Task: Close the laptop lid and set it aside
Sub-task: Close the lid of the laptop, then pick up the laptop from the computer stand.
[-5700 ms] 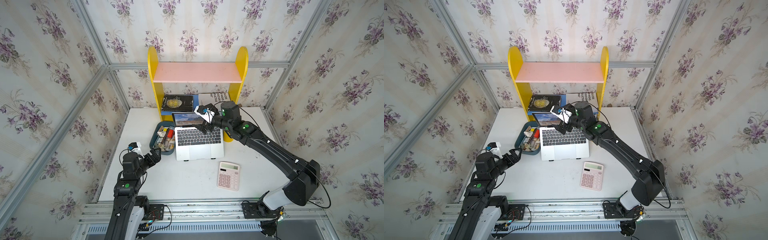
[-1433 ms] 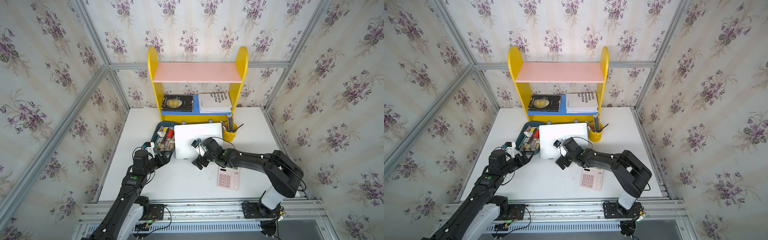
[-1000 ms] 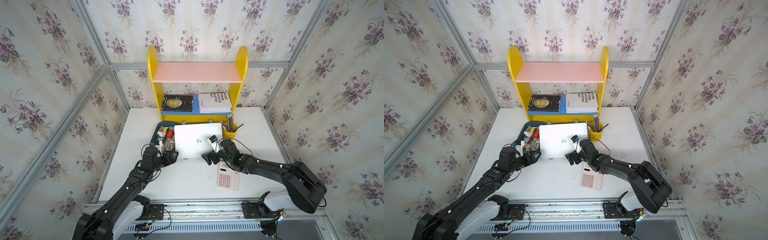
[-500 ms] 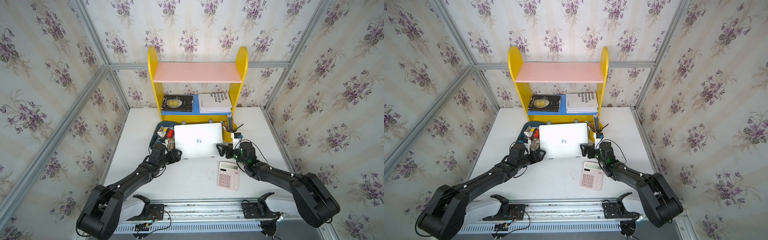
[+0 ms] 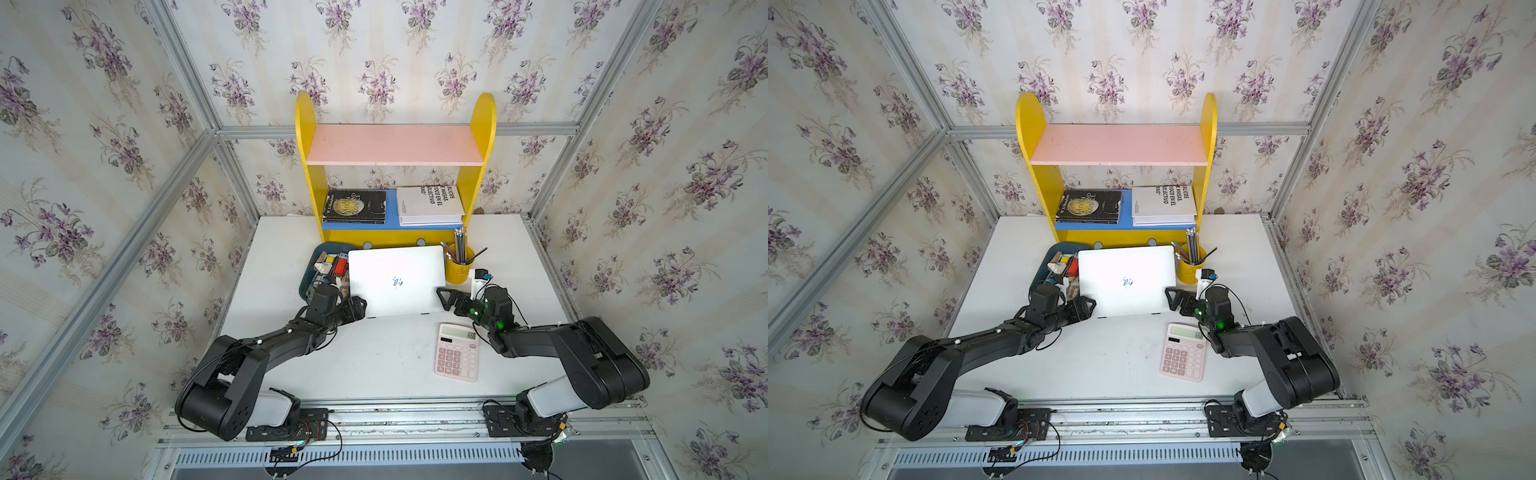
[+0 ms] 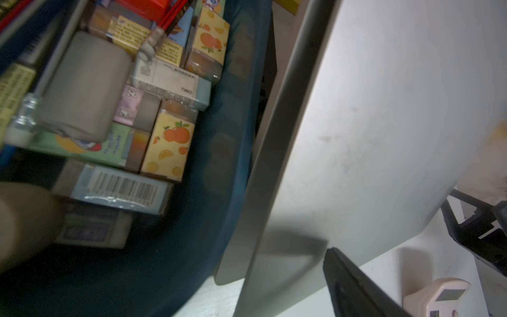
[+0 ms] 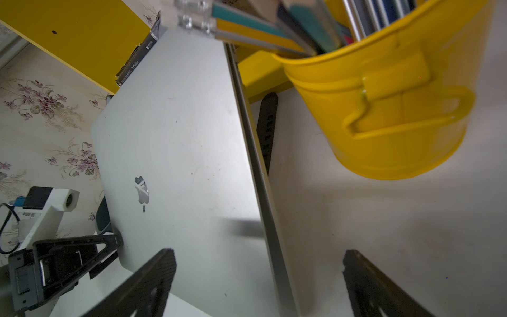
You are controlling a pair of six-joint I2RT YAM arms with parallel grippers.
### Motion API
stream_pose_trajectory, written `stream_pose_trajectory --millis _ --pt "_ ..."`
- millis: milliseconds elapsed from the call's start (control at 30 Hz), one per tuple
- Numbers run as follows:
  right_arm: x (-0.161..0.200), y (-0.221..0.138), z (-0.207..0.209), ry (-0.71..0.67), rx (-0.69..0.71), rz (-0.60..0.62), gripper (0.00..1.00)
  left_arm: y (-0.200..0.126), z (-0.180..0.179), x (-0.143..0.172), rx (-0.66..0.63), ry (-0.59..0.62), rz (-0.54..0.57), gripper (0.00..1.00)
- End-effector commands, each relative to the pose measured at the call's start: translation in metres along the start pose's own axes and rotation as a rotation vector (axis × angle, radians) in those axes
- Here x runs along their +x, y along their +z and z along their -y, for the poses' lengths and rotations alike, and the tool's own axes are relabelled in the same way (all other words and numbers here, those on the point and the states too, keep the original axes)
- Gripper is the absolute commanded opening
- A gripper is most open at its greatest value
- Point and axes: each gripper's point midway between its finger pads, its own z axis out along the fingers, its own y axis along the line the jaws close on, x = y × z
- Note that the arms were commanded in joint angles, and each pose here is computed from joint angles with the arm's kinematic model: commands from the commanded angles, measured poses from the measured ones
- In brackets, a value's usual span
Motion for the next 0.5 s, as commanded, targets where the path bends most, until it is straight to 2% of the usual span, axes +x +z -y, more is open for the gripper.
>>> stream_pose_trajectory --millis 0,467 --pt "-0.011 0.004 -0.014 0.018 -0.089 0.042 1.00 0.007 0.004 -0.012 0.014 0.013 0.042 0.89" --pt "0.000 0.019 -0.023 0.070 -0.222 -0.020 0.82 0.023 -0.001 -0.007 0.007 0.005 0.022 0.88"
